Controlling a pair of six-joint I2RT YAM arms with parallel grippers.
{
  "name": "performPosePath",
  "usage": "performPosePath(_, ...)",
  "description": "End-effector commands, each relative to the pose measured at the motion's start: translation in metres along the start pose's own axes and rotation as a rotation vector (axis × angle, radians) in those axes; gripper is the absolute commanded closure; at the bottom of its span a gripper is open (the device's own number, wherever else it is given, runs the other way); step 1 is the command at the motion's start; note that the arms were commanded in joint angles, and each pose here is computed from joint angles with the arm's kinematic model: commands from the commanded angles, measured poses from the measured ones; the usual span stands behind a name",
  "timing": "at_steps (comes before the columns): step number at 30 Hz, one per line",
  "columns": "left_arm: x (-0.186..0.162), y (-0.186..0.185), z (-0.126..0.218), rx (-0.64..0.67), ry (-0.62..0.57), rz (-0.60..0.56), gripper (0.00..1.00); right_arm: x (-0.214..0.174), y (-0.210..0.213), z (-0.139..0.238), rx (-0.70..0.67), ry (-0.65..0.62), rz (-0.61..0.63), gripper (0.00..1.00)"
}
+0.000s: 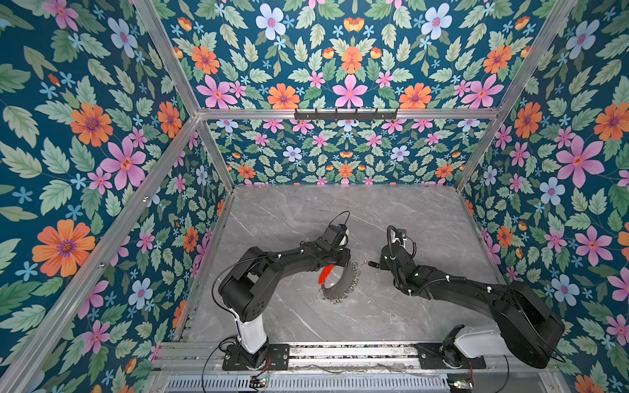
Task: Put the keys on the keyring
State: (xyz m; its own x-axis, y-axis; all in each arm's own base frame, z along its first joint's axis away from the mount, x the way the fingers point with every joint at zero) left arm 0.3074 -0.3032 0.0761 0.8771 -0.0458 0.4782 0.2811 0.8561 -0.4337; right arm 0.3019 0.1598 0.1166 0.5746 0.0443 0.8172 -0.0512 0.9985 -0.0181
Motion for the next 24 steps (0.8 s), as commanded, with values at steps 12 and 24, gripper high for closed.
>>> performPosePath(12,0.012,-0.005,-0.018,-0.003,0.000,-0.027,0.67,0.006,0.000,0.002,0.001,-0.019,-0.015,0.86)
performPosePath(24,0.000,0.001,-0.025,-0.006,0.030,-0.012,0.69,0.006,0.001,0.002,0.004,-0.019,-0.014,0.86)
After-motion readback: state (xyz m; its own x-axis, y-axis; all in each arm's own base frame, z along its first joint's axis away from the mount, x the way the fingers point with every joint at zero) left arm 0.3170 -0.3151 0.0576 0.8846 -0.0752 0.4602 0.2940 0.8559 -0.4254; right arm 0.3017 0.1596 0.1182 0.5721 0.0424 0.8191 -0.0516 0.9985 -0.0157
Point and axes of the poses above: each gripper's point midway between its finger pads, its own z axis back along the fingers, its own y axis along the line the jaws close on, x = y × z, the point moved 3 cm from there along z, back along the fingers, and after that the axes turned 12 degrees about z, right-handed, at the moved point
